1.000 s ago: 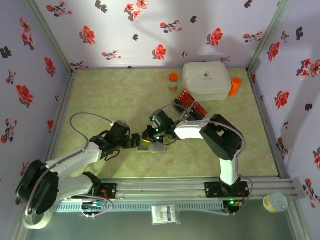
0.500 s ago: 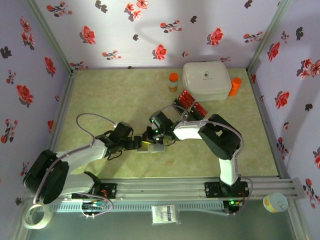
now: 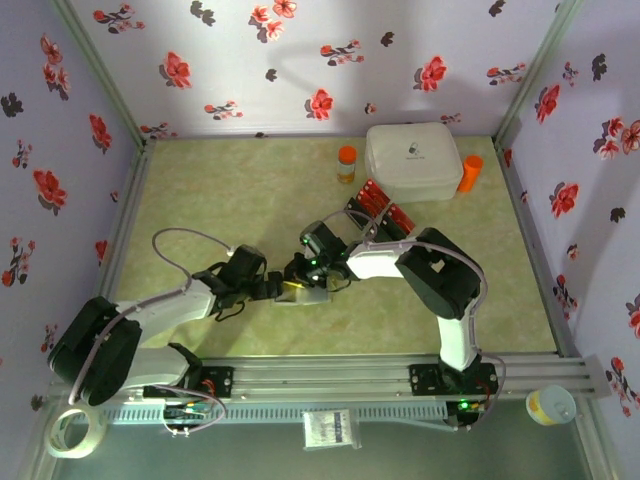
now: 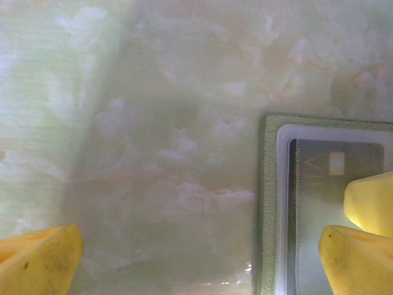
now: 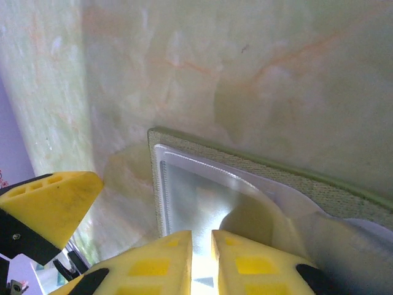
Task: Put the credit cards into the card holder
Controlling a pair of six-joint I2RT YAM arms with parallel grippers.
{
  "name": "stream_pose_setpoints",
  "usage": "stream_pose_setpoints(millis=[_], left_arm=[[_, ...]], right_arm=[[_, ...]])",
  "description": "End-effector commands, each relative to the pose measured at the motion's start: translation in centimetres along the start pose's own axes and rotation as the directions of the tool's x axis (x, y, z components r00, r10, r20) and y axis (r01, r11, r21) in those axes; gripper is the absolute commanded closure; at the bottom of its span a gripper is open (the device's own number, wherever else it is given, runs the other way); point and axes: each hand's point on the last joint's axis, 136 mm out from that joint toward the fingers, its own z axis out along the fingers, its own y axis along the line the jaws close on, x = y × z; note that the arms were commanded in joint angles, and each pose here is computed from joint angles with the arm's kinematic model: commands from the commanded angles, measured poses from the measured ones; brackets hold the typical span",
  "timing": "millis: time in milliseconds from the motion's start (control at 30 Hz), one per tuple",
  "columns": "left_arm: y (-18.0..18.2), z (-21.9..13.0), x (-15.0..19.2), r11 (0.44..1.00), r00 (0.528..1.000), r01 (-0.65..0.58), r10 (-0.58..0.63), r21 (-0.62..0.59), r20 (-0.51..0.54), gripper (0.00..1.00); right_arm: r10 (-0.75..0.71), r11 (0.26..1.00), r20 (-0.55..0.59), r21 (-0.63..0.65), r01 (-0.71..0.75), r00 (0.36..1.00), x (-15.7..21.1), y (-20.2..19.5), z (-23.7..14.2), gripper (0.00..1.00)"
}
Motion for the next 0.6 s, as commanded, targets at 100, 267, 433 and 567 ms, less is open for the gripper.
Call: stream_pose_setpoints(millis=[100,267,433,567], left_arm=[[0.9,1.1,2.2,0.999,0.998,-0.029,0.027,-0.027,-0.064,0.00],[0.8,1.0,2.1,0.999,0.998,-0.027,0.026,-0.026,-0.062,0.00],[0.8,0.8,2.0,0.999,0.998,-0.027,0.026,-0.023,-0.058,0.00],[0.6,0.4,1.7,0.999,0.998,-0.031,0.030,-0.018,-0.050,0.00]], right_arm=[[-0.049,0.998,0.054,-0.022,0.050,0.997,-1.6,2.1,-2.4,0.77],[-0.063,0.998,0.069,0.011,0.063,0.996,-1.9,1.2,-3.6,0.78],[-0.083,0.995,0.069,0.053,0.079,0.994,-1.5,0.0,-4.3,0.84],[-0.099,0.990,0.064,0.109,0.092,0.993,-1.0,-1.6,-4.6,0.94]])
